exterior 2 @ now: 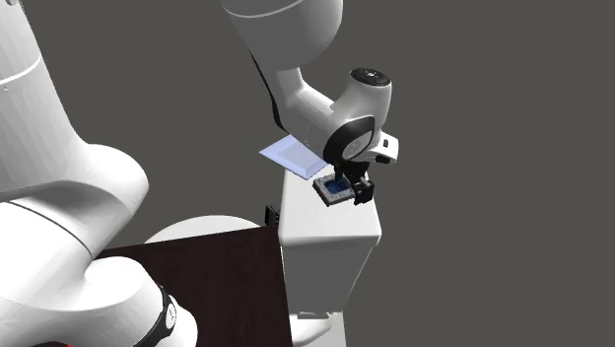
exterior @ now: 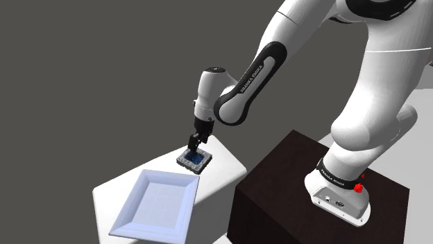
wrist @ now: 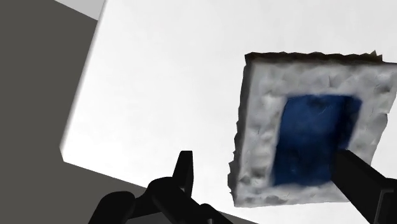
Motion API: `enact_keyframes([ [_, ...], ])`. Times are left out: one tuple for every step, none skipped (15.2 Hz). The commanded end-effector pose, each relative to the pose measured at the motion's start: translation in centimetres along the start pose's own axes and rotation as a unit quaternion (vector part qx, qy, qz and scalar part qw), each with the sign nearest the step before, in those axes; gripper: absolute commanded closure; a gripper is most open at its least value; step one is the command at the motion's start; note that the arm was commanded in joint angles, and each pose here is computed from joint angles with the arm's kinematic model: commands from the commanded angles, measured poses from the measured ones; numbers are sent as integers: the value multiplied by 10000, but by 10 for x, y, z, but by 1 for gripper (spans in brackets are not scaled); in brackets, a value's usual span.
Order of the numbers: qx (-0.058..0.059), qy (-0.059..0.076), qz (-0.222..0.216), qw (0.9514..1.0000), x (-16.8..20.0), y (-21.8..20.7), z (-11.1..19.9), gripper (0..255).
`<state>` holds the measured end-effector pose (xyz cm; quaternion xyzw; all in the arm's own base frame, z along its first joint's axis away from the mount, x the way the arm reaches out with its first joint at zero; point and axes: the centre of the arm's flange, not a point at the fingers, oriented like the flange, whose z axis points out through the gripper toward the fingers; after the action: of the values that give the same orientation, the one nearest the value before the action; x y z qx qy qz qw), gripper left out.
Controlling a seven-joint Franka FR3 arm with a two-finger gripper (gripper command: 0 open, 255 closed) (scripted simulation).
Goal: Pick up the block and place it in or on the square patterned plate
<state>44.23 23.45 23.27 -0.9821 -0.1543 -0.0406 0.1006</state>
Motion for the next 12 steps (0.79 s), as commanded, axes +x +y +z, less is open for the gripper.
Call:
enact_keyframes([
  [-2,3,-5,10000,0,0,3,0],
  [-2,3,-5,10000,0,0,3,0],
  [-2,3,-5,10000,0,0,3,0],
  [-2,3,-5,10000,0,0,3,0],
  [-2,3,-5,10000,0,0,3,0],
  [-2,3,-5,10000,0,0,3,0],
  [-2,3,-5,10000,0,0,3,0],
  [-2,3,-5,10000,0,0,3,255],
  [-2,3,-5,10000,0,0,3,255],
  [-2,3,-5,10000,0,0,3,255],
  [-2,3,-5,10000,0,0,3,255],
  [-2,3,-5,10000,0,0,3,255],
])
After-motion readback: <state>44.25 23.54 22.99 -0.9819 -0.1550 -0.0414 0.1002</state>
